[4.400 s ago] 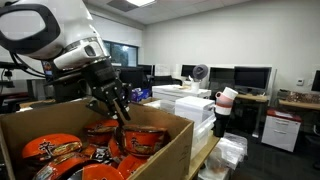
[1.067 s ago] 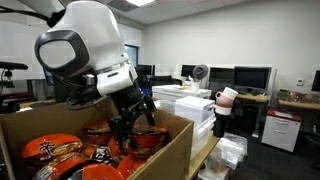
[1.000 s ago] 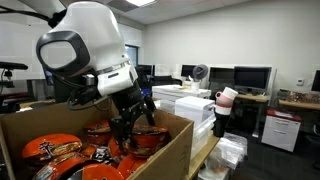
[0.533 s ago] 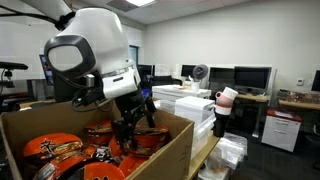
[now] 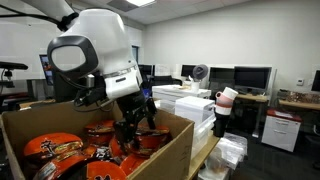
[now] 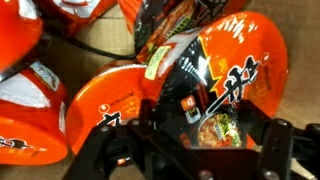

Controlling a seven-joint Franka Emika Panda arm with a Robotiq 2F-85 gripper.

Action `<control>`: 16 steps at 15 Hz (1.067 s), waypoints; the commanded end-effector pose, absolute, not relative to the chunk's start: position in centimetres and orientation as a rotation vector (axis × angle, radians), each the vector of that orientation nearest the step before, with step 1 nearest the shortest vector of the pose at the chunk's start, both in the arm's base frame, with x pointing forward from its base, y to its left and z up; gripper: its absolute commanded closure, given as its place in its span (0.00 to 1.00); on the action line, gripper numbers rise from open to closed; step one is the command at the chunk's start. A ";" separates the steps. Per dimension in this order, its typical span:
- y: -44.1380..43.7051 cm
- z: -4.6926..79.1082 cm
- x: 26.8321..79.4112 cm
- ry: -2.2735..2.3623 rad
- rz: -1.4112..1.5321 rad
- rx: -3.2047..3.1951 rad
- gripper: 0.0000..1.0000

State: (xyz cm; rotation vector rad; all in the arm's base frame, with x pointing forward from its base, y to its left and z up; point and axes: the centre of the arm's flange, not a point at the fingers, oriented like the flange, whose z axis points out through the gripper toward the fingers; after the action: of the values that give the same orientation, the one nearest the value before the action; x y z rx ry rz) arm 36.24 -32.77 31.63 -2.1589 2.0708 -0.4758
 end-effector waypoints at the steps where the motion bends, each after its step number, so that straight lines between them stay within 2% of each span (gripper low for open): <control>1: -33.2 31.1 36.7 2.047 -0.436 -2.158 0.44; 8: -33.4 32.5 35.9 2.060 -0.432 -2.112 0.79; 11: -33.3 32.8 35.3 2.064 -0.427 -2.070 0.98; 16: -32.7 34.0 34.0 2.050 -0.464 -1.997 0.99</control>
State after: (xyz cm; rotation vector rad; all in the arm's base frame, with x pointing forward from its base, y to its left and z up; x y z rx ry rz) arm 34.82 -33.77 32.79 -2.0373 2.1055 -0.4332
